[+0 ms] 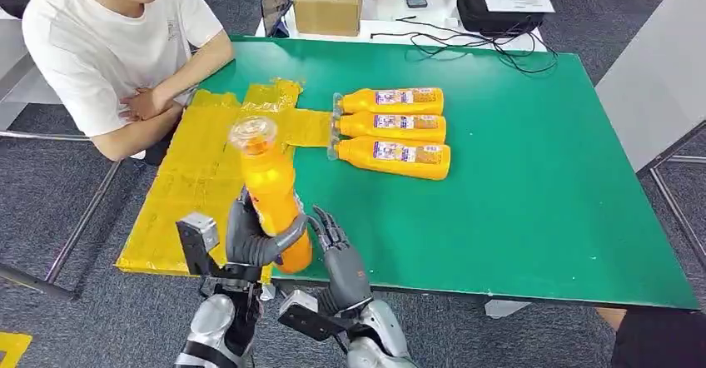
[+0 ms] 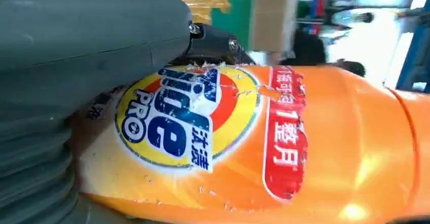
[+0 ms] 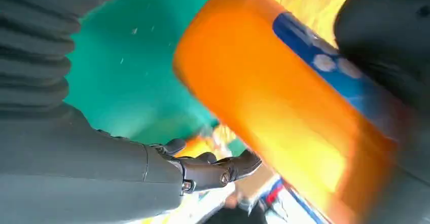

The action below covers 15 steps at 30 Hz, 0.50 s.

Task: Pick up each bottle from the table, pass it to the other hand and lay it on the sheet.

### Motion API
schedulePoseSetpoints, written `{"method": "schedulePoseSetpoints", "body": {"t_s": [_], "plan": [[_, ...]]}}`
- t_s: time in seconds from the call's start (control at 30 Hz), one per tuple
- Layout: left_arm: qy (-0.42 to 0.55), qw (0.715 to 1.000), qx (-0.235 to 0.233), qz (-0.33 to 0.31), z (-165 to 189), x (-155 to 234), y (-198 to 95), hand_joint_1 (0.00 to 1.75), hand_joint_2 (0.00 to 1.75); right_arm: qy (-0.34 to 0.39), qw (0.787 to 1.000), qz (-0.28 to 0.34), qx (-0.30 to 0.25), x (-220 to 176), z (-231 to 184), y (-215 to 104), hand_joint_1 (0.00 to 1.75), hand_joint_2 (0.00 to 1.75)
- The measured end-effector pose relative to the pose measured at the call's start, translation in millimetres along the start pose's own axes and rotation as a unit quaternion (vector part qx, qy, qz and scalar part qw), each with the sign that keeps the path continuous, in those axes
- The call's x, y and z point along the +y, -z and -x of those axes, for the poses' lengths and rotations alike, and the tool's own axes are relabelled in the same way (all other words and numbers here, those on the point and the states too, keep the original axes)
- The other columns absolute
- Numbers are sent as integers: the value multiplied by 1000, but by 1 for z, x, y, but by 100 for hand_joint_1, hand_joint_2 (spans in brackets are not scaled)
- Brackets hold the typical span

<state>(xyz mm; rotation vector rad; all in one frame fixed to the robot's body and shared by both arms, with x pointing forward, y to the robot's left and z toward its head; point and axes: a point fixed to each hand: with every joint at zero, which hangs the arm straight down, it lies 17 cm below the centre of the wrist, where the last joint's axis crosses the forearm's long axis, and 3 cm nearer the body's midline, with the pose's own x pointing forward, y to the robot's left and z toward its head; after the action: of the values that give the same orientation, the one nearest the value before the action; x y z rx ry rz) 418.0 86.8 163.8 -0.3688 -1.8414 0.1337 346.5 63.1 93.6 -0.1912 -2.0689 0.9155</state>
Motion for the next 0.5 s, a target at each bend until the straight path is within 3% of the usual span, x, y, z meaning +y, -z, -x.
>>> {"method": "schedulePoseSetpoints", "body": {"t_s": [0.17, 0.37, 0.5], "plan": [[79, 997, 3, 11, 7, 9, 17, 175, 175, -38, 998, 14, -38, -11, -6, -4, 0, 0], [206, 978, 8, 20, 18, 36, 33, 175, 175, -37, 998, 44, -19, -29, 7, -5, 0, 0], [310, 949, 26, 58, 35, 56, 46, 175, 175, -22, 998, 57, 2, -35, 14, -5, 0, 0]]}}
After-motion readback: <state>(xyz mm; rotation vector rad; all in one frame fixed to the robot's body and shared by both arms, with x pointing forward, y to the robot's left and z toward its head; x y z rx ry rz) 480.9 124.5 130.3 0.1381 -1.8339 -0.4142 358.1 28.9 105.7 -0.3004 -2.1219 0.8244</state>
